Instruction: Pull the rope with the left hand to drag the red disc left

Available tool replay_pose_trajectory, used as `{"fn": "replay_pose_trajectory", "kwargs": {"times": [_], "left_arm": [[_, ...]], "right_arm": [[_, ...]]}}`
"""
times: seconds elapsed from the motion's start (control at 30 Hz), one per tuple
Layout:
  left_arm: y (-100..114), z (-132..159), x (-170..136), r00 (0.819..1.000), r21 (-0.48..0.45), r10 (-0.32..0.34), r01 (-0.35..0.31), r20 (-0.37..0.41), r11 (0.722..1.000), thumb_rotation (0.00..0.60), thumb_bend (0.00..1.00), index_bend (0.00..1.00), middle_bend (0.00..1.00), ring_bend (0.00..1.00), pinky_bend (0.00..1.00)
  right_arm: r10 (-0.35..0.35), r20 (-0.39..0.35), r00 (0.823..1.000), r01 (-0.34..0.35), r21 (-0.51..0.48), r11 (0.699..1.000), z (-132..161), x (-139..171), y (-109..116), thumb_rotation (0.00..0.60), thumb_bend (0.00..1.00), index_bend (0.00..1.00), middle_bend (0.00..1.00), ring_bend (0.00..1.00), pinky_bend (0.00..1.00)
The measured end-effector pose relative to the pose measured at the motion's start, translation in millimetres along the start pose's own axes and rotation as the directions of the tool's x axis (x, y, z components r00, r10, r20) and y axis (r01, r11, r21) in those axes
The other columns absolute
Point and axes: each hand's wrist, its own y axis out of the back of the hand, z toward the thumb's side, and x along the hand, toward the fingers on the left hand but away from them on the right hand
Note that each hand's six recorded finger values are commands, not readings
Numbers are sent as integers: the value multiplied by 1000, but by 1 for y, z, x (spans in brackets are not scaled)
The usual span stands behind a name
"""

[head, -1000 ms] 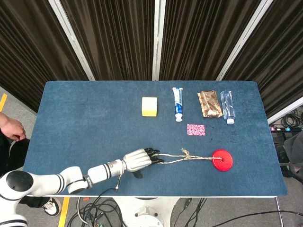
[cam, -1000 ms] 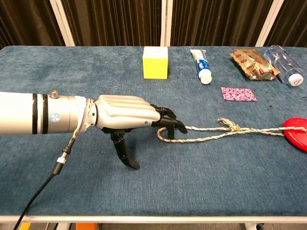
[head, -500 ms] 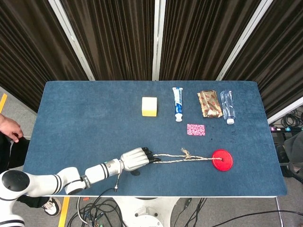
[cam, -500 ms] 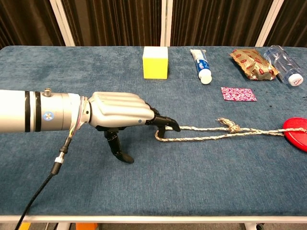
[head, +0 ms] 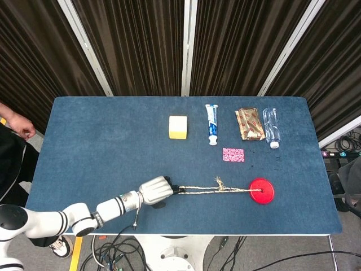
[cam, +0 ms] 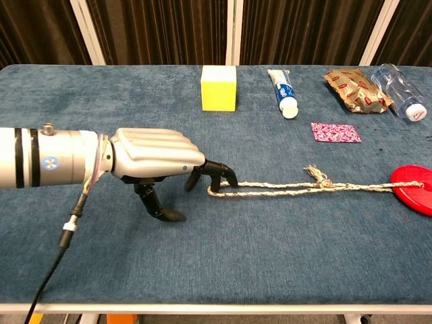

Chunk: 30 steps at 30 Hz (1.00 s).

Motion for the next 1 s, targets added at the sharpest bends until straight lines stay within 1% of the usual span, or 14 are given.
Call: {"fn": "replay_pose_trajectory", "kwargs": {"times": [0.23,0.33,0.47,0.53,0.63,0.73,0.83,0.93,1.0], "left_arm": [[5,-5,-10,999,-3,40,-40,-19,999,600,402,277,974,658,419],[6,-8,-15,998,-1,53,-54,-34,999,600,406,308,988,692,444],[6,-12,-19,997,4,59,-59,-45,998,600,407,355,983,706,479],[7,-12,-20,997,5,65,-65,-48,998,600,416,413,975,711,496],[11,-14,-20,995,2,88,-88,-54,996,600,452,587,965,722,548],[18,-17,-22,990,3,125,-125,-70,992,600,459,707,961,733,593],[27,-25,-27,980,2,172,-173,-99,985,600,465,767,959,742,615],[38,-41,-40,964,6,219,-221,-153,975,600,474,774,959,754,632],[47,-60,-55,942,19,257,-259,-217,966,600,476,775,960,760,639]], "right_arm": [[-2,-3,1000,2,1,1000,2,-1,1,600,279,0,0,0,0],[-2,-4,1000,2,1,1000,2,-1,0,600,282,0,0,0,0],[-1,-1,1000,1,-1,1000,1,-1,0,600,287,0,0,0,0],[0,-3,1000,0,-1,1000,1,-2,0,600,288,0,0,0,0],[-4,-5,1000,4,-3,1000,2,-2,0,600,289,0,0,0,0],[-7,-7,1000,7,-5,1000,2,-2,2,600,290,0,0,0,0],[-7,-6,1000,7,-6,1000,2,-2,2,600,290,0,0,0,0],[-7,-10,1000,7,-8,1000,3,-3,3,600,292,0,0,0,0],[-7,-14,1000,7,-6,1000,4,-3,3,600,292,0,0,0,0]]}}
